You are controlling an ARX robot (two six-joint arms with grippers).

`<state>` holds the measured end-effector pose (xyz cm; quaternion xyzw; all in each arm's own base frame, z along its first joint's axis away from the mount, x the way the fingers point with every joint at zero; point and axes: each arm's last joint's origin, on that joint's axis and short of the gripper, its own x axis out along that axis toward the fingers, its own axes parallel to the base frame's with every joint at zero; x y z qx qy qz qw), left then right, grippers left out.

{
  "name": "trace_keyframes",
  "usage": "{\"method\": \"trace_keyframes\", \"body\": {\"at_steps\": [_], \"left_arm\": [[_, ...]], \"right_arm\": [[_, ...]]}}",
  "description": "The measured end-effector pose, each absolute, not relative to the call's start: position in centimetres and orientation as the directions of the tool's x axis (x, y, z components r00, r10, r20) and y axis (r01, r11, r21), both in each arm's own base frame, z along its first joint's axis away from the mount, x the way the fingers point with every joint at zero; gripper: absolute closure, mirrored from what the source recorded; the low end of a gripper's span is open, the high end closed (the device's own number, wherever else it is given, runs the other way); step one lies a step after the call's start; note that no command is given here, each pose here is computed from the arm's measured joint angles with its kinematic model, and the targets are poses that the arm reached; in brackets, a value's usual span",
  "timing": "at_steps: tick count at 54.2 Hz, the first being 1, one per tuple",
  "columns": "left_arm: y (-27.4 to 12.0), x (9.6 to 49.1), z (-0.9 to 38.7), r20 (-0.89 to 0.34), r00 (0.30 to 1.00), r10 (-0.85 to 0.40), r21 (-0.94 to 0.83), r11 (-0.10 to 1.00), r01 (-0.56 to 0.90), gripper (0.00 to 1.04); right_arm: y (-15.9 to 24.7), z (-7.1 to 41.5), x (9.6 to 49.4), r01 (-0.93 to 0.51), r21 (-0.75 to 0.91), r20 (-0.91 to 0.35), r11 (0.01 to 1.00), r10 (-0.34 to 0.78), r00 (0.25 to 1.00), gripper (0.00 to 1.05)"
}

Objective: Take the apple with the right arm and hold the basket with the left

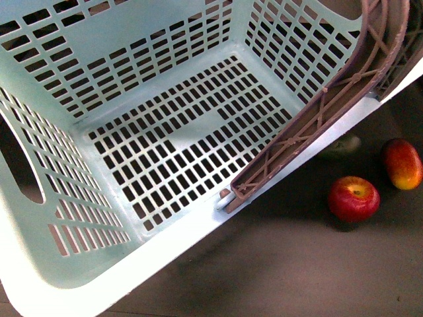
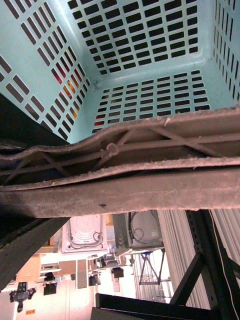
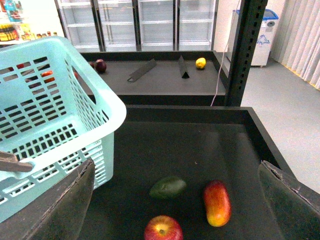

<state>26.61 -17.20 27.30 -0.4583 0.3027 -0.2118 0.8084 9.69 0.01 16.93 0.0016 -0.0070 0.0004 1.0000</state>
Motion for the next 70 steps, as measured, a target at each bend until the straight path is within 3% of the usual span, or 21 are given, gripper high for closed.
{"method": "trace_keyframes", "body": {"at_steps": [8, 14, 19, 27, 37, 50, 58, 70], "left_arm": [[-17.2, 26.6, 27.3, -0.296, 0.726, -0.62, -0.869, 0.49, 0.065, 0.85], [-17.2, 26.6, 27.3, -0.295, 0.727, -0.62, -0.869, 0.49, 0.065, 0.85], [-17.2, 26.6, 27.3, -0.295, 0.726, -0.622, -0.869, 0.491, 0.067, 0.85], [-17.2, 26.6, 27.2, -0.297, 0.726, -0.62, -0.868, 0.492, 0.064, 0.85], [-17.3, 26.6, 27.2, -0.298, 0.725, -0.621, -0.868, 0.493, 0.066, 0.85], [-17.3, 26.6, 27.2, -0.298, 0.725, -0.621, -0.867, 0.493, 0.066, 0.85], [-17.3, 26.6, 27.2, -0.298, 0.725, -0.621, -0.868, 0.493, 0.066, 0.85], [-17.3, 26.6, 27.2, -0.298, 0.725, -0.621, -0.868, 0.493, 0.066, 0.85]], "right_arm": [[0.0, 16.9, 9.7, -0.001, 0.003, 0.014, 1.0, 0.001, 1.0, 0.09], [0.0, 16.6, 9.9, 0.033, 0.132, -0.359, 0.991, 0.017, 0.933, 0.09], [-0.1, 15.8, 10.3, 0.07, 0.169, -0.485, 0.983, 0.021, 0.874, 0.09], [-0.6, 15.7, 11.7, 0.047, 0.22, -0.49, 0.974, 0.069, 0.869, 0.09], [-1.8, 14.5, 14.8, 0.023, 0.148, -0.499, 0.989, 0.054, 0.865, 0.09], [-3.1, 8.6, 21.1, -0.076, 0.053, -0.581, 0.996, 0.093, 0.808, 0.09], [-3.2, 4.5, 23.8, -0.133, 0.066, -0.668, 0.989, 0.143, 0.73, 0.09], [-2.9, 1.7, 27.0, -0.146, 0.042, -0.692, 0.988, 0.134, 0.709, 0.09]]}}
